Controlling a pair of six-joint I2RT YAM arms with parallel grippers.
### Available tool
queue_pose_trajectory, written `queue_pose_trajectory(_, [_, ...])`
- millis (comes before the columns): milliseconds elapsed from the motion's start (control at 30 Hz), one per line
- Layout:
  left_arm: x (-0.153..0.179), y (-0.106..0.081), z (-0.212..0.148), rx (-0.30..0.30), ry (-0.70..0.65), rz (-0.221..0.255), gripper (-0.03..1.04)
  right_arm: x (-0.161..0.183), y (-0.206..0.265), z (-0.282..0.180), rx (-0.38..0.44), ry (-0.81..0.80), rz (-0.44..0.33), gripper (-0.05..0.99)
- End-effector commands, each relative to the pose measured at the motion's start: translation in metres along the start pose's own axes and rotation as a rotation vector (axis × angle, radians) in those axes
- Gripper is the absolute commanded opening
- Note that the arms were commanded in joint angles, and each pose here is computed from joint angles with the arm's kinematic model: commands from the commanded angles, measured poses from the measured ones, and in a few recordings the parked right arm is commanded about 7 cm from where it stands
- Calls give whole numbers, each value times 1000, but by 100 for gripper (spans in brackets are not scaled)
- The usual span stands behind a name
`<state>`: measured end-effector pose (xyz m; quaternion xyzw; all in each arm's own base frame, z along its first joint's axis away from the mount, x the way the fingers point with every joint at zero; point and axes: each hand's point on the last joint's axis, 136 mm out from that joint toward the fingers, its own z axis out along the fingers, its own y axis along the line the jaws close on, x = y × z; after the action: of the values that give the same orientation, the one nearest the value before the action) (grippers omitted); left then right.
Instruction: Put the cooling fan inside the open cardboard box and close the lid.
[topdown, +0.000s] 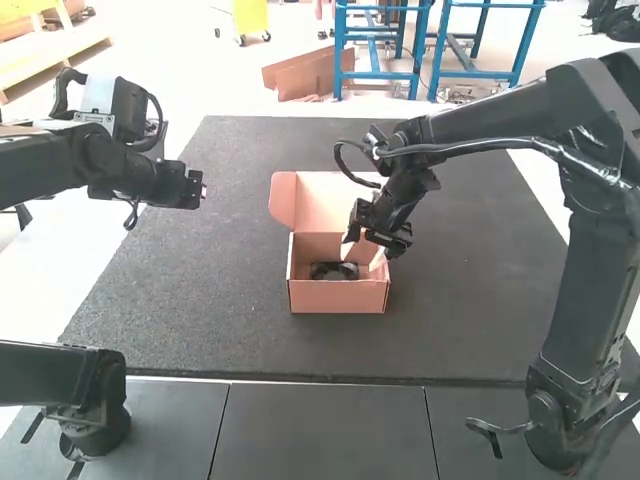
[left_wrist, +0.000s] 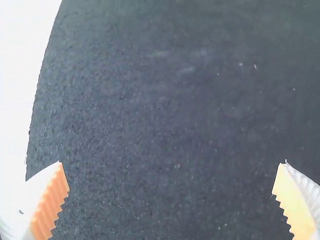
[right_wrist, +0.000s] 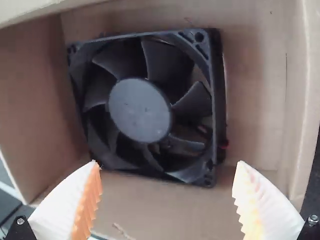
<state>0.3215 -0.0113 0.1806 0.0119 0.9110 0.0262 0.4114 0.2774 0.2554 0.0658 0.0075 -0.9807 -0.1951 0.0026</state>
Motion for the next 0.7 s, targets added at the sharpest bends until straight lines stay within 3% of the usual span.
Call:
queue_pose_trajectory(0, [0, -10, 3, 29, -6, 7, 97, -12, 22, -23, -78, -28, -51, 63])
queue_pose_trajectory(100, [2, -26, 7, 65, -1, 36, 97, -15, 41, -43, -140, -34, -71, 68])
queue_pose_trajectory(233, [1, -52, 12, 118, -12, 73, 97, -24, 53, -76, -265, -5, -1, 79])
queue_pose_trajectory(300, [-2, -65, 14, 142, -22, 89, 97, -41, 43, -92, -264, -56, 2, 86])
queue_pose_trajectory(400, [-6, -76, 18, 160, -26, 94, 97, -73, 16, -119, -164, -215, -84, 90])
queue_pose_trajectory(533, [-12, -77, 23, 150, -30, 85, 97, -102, -29, -143, 33, -367, -189, 90])
queue_pose_trajectory(667, [-19, -72, 30, 108, -40, 79, 97, -118, -56, -156, 104, -441, -265, 90])
